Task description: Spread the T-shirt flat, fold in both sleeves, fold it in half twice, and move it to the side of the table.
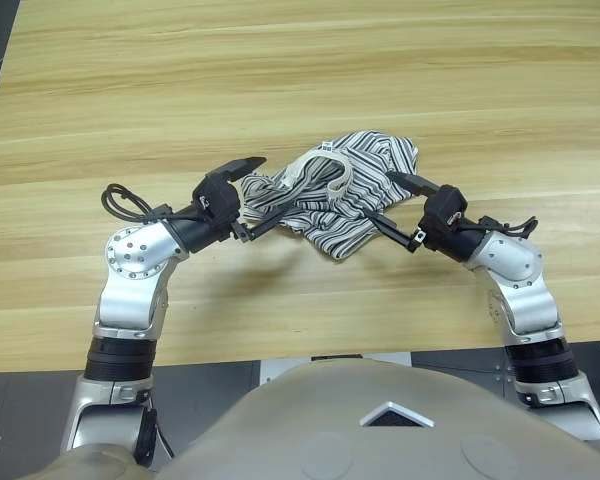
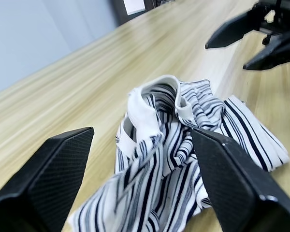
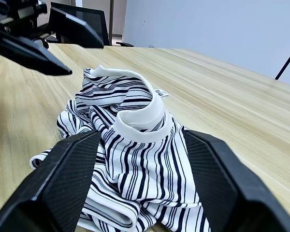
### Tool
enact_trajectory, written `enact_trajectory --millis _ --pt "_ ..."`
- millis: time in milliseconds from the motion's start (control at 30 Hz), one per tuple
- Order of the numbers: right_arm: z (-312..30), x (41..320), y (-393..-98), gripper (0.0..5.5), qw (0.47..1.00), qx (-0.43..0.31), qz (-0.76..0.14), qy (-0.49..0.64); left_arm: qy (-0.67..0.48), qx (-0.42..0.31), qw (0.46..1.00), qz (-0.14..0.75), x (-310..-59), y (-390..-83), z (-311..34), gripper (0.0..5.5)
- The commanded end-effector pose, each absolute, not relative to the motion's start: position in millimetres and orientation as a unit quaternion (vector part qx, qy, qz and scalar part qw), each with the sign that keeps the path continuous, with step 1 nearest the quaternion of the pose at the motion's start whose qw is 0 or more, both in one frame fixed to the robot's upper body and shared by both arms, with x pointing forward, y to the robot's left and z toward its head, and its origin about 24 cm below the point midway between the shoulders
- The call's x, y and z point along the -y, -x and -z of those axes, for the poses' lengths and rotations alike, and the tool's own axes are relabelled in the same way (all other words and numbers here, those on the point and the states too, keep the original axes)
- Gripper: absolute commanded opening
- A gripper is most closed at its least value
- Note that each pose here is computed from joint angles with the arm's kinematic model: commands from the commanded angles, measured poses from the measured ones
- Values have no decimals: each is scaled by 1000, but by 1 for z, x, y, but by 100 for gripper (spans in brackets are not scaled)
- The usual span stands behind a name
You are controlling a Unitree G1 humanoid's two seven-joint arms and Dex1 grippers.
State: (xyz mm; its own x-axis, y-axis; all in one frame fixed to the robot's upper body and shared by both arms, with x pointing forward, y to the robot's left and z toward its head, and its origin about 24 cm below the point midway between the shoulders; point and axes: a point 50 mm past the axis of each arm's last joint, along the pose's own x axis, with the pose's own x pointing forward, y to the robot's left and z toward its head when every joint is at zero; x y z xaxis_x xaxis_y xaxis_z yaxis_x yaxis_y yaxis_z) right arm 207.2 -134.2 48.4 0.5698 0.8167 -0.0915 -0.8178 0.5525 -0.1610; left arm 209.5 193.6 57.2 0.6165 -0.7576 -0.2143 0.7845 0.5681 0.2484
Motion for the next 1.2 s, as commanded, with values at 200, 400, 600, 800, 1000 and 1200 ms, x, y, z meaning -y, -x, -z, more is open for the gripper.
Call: enact_trajectory --millis 200,400,600,800,1000,1200 --pt "-52 133 -212 321 882 5 -460 101 -170 -61 887 424 -195 -216 -35 373" --pt "-44 130 -211 321 881 -6 -461 104 -180 -55 891 413 -196 -218 -30 373" --pt "-37 126 -211 321 876 -19 -468 113 -176 -52 897 403 -198 -215 -30 373" --pt "-34 127 -211 321 876 -26 -467 116 -169 -43 898 404 -198 -215 -35 373" --pt "-28 119 -216 321 884 -32 -454 107 -165 -33 901 400 -200 -217 -42 373" --pt "-21 109 -229 321 889 -39 -442 114 -152 -31 904 398 -195 -218 -39 373"
